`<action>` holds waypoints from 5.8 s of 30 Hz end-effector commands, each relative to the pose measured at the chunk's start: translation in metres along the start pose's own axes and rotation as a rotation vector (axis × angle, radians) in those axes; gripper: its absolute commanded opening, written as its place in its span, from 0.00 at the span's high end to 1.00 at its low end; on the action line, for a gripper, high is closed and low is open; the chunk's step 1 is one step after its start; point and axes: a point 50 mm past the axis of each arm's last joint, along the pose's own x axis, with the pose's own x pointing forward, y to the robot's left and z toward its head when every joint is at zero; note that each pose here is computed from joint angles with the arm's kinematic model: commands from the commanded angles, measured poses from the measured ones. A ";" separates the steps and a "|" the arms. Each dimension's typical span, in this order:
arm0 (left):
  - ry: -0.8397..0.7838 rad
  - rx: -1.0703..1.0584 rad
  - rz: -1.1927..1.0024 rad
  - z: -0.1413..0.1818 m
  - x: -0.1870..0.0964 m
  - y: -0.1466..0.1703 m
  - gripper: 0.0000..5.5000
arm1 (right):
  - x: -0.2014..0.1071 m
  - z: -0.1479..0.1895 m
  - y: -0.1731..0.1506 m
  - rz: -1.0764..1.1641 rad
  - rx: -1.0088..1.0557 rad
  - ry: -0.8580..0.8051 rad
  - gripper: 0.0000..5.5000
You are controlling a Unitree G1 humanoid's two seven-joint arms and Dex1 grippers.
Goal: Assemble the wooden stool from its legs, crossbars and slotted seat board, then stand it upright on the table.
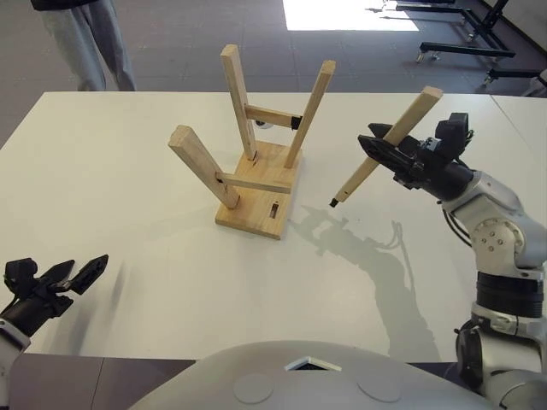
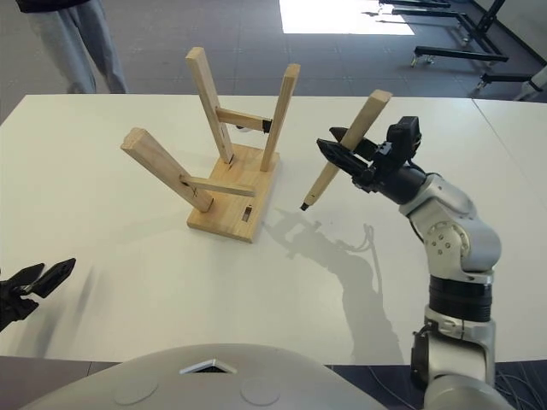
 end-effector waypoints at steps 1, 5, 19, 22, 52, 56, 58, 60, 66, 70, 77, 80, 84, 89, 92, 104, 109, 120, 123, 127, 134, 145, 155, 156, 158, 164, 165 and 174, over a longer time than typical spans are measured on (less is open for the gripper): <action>0.069 -0.012 0.009 -0.007 0.009 0.002 0.02 | 0.007 -0.005 -0.002 -0.022 0.115 -0.047 0.63; 0.072 0.006 -0.001 -0.002 0.016 0.002 0.02 | 0.002 0.009 0.001 0.072 0.179 -0.140 0.63; 0.133 0.057 -0.038 0.000 0.037 0.003 0.02 | -0.006 -0.017 0.011 0.166 -0.035 -0.277 0.63; 0.151 0.069 -0.052 0.006 0.041 0.006 0.02 | -0.006 -0.034 0.016 0.189 -0.041 -0.301 0.63; 0.228 0.146 -0.165 0.025 0.075 -0.001 0.02 | 0.032 -0.069 0.039 0.366 -0.069 -0.382 0.63; 0.232 0.135 -0.162 0.019 0.073 -0.001 0.02 | 0.027 -0.063 0.034 0.361 -0.076 -0.381 0.63; 0.234 0.132 -0.165 0.018 0.073 -0.002 0.02 | 0.024 -0.063 0.033 0.361 -0.086 -0.365 0.63; 0.234 0.130 -0.167 0.017 0.074 -0.003 0.02 | 0.023 -0.063 0.031 0.359 -0.085 -0.359 0.63; 0.236 0.137 -0.177 0.016 0.077 -0.006 0.02 | 0.022 -0.080 0.033 0.358 -0.059 -0.319 0.63; 0.241 0.140 -0.180 0.014 0.078 -0.006 0.02 | 0.021 -0.086 0.030 0.341 -0.060 -0.308 0.63; 0.247 0.131 -0.184 0.007 0.078 -0.009 0.02 | 0.026 -0.081 0.027 0.349 -0.073 -0.319 0.63; 0.249 0.127 -0.186 0.005 0.077 -0.011 0.02 | 0.029 -0.079 0.027 0.359 -0.076 -0.320 0.63; 0.255 0.125 -0.189 0.002 0.076 -0.012 0.02 | 0.030 -0.077 0.025 0.371 -0.091 -0.309 0.63; 0.259 0.116 -0.188 -0.002 0.075 -0.013 0.02 | 0.027 -0.077 0.023 0.373 -0.097 -0.293 0.63; 0.259 0.113 -0.186 -0.003 0.075 -0.013 0.02 | 0.025 -0.080 0.022 0.371 -0.109 -0.270 0.63; 0.266 0.114 -0.189 -0.008 0.074 -0.015 0.02 | 0.024 -0.087 0.029 0.410 -0.114 -0.219 0.63; 0.264 0.105 -0.184 -0.012 0.072 -0.017 0.02 | 0.026 -0.076 0.028 0.447 -0.157 -0.201 0.63; 0.256 0.092 -0.185 -0.018 0.073 -0.021 0.02 | 0.038 -0.056 0.038 0.549 -0.252 -0.168 0.63; 0.253 0.089 -0.183 -0.019 0.073 -0.021 0.02 | 0.038 -0.055 0.039 0.551 -0.248 -0.163 0.63; 0.250 0.087 -0.184 -0.019 0.074 -0.021 0.02 | 0.036 -0.051 0.033 0.525 -0.258 -0.162 0.63; 0.253 0.083 -0.179 -0.021 0.072 -0.021 0.02 | 0.031 -0.066 0.027 0.488 -0.205 -0.119 0.63; 0.258 0.083 -0.182 -0.023 0.072 -0.022 0.02 | 0.033 -0.072 0.029 0.477 -0.195 -0.138 0.63; 0.260 0.074 -0.181 -0.026 0.072 -0.022 0.02 | 0.033 -0.063 0.035 0.478 -0.186 -0.178 0.63; 0.261 0.075 -0.181 -0.026 0.072 -0.022 0.02 | 0.033 -0.063 0.035 0.479 -0.187 -0.179 0.63; 0.262 0.075 -0.182 -0.026 0.072 -0.022 0.02 | 0.032 -0.064 0.036 0.478 -0.184 -0.176 0.63; 0.261 0.074 -0.181 -0.027 0.071 -0.022 0.02 | 0.032 -0.071 0.036 0.469 -0.181 -0.162 0.63; 0.261 0.073 -0.180 -0.027 0.071 -0.022 0.02 | 0.032 -0.072 0.035 0.464 -0.184 -0.162 0.63; 0.262 0.076 -0.185 -0.027 0.073 -0.022 0.02 | 0.036 -0.074 0.034 0.445 -0.195 -0.175 0.63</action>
